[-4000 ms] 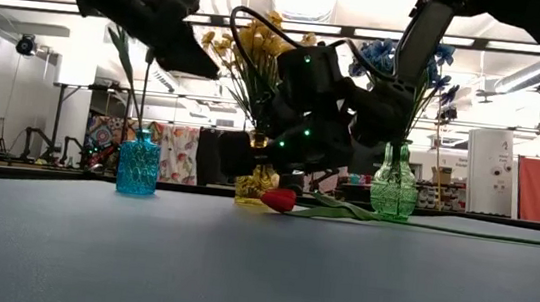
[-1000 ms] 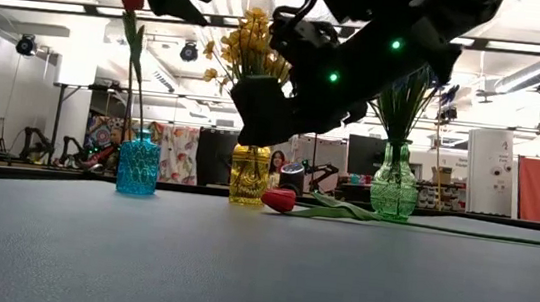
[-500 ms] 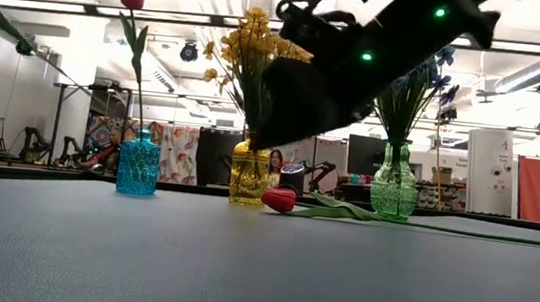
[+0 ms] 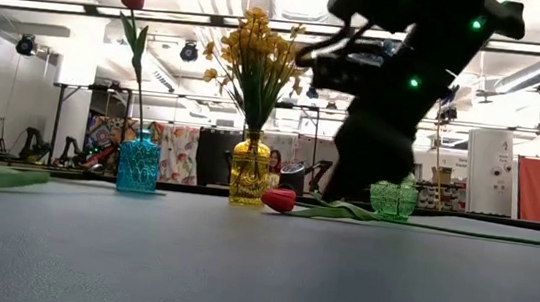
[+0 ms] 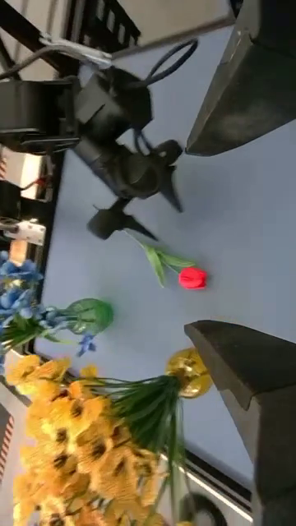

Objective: Sort flowers into vase by color
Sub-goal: Put the bottom red tulip into the blue vase

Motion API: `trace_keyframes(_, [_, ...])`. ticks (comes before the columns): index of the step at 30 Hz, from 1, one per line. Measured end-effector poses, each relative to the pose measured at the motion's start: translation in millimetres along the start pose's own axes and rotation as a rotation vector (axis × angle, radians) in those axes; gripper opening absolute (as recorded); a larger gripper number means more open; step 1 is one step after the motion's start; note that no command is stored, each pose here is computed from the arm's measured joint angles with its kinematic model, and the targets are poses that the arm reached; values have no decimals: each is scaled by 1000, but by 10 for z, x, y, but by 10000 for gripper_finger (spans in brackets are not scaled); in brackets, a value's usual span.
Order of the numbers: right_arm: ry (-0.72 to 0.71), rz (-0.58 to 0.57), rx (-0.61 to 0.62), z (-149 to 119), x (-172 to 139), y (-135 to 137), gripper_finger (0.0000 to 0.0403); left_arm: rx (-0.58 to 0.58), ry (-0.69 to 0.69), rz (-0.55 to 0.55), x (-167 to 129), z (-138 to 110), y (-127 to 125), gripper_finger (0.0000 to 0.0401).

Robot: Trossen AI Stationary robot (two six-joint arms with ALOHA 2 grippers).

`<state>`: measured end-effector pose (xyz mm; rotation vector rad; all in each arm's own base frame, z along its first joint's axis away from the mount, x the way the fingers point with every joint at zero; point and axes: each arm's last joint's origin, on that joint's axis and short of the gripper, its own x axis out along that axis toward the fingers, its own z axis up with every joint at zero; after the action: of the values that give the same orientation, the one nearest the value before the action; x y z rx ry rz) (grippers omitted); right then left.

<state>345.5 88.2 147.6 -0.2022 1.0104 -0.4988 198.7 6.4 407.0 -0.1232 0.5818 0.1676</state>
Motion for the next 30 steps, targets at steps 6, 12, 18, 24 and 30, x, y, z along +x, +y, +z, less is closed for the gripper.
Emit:
trace_keyframes(6, [97,17,-30,-70,-65,-83,297,-24,35,-7,-7,-108,-268,324])
trace_keyframes(12, [81,68,-30,-31,-169,-113,301,-37,137,16,231,-395,-475,322])
trace_keyframes(18, [36,87,-17,23,-240,-138,297,-220,372,102,563,-759,-535,318])
trace_keyframes(24, [18,99,-16,30,-262,-108,292,-313,643,262,777,-1228,-636,318])
trace_keyframes(30, [0,118,-43,7,-324,-25,294,-315,807,402,1059,-1715,-622,317])
